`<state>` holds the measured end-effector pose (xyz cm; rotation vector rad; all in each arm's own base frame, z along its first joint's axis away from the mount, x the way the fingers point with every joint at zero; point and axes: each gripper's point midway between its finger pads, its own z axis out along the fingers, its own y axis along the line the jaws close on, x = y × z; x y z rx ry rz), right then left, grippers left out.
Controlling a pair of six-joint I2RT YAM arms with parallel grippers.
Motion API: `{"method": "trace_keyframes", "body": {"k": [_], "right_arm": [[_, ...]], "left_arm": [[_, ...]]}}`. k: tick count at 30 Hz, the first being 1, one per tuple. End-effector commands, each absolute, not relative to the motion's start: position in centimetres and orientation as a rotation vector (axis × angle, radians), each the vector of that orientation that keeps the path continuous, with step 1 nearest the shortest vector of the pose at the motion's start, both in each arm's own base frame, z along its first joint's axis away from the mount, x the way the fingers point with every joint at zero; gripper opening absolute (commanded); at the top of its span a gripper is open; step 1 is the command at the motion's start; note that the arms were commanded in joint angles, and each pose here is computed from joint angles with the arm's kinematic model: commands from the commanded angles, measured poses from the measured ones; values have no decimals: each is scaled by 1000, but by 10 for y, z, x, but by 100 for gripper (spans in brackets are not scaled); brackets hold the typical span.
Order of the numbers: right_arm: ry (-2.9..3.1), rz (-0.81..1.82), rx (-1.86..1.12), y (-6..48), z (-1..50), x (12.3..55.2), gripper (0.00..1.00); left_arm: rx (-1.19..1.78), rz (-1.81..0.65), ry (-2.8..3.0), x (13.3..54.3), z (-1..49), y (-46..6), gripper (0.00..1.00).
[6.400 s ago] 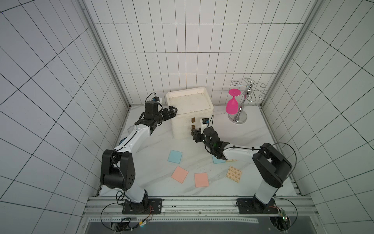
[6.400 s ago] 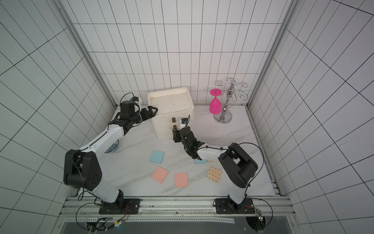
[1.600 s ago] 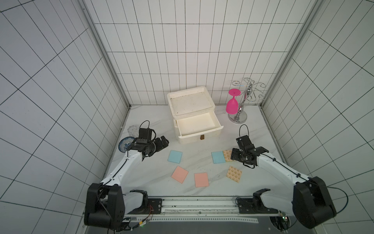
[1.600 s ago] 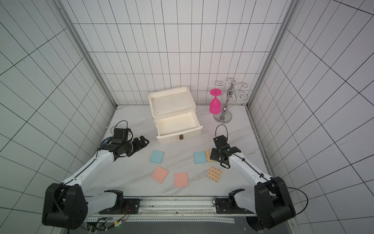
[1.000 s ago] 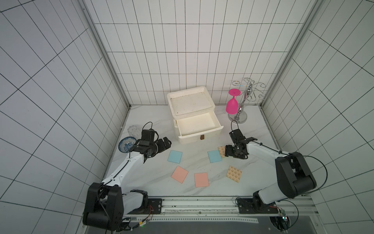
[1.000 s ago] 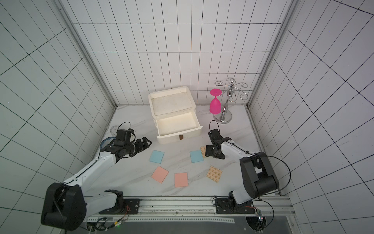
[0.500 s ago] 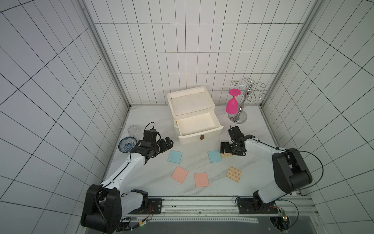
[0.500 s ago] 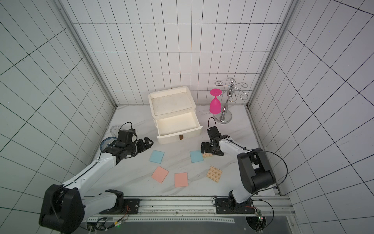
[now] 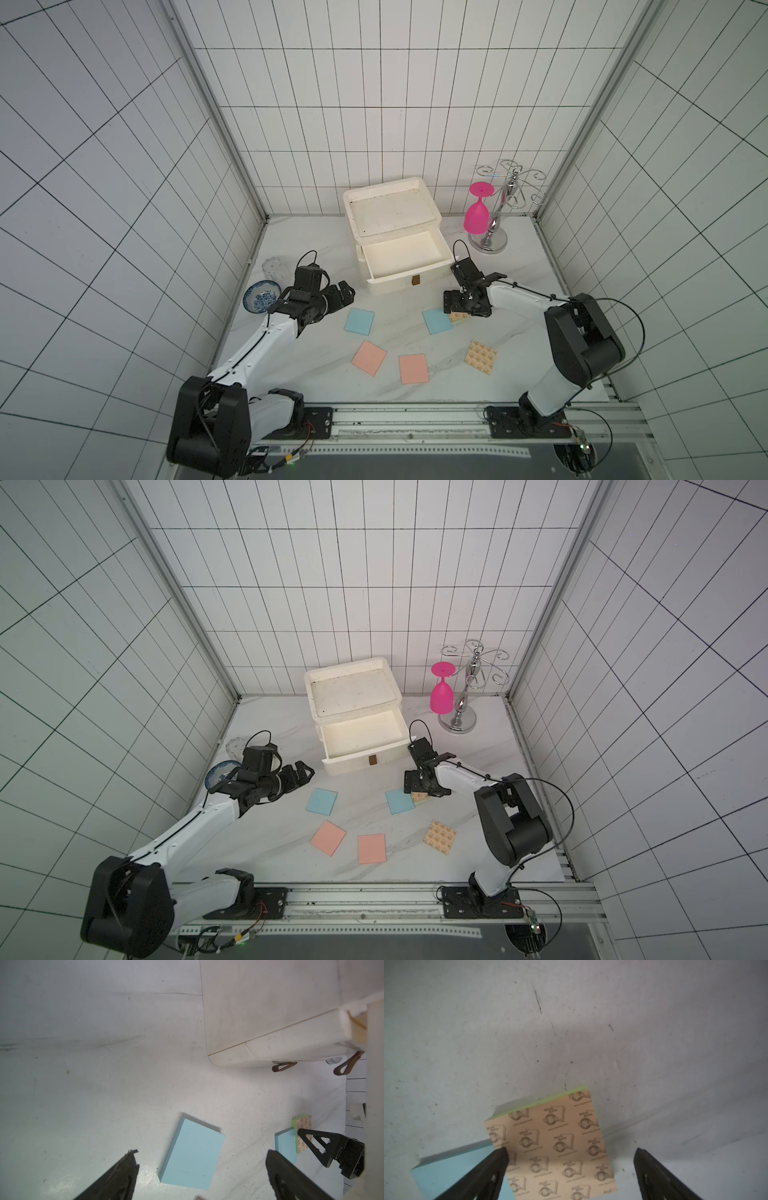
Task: Please put the sticky notes in the drawer by color
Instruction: Pick up the sticky notes from the center of the board.
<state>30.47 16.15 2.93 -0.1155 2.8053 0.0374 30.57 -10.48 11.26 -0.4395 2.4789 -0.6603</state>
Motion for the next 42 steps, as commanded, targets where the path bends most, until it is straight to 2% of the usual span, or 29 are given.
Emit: {"method": "trace_keyframes", "body": {"k": [1,13,19,25,31,42], "right_arm": [[2842,-83,-43,143,21,291,99],[2784,43,228,109,42,280,99],[2705,184,12,143,71,289,99],[2744,139,-107,135,56,298,98],[2798,314,-303,146,58,299,99],[2855,230,-474,143,45,308,99]], "left_arm": [[-417,-647,2458,310,117,-104,99],[-405,-669,2434,309,128,-106,99],[-407,-684,2422,307,132,-106,99],[-400,-681,2414,305,138,-105,99],[-416,-648,2405,302,139,-99,99],[-408,-644,2397,301,146,-98,99]]}}
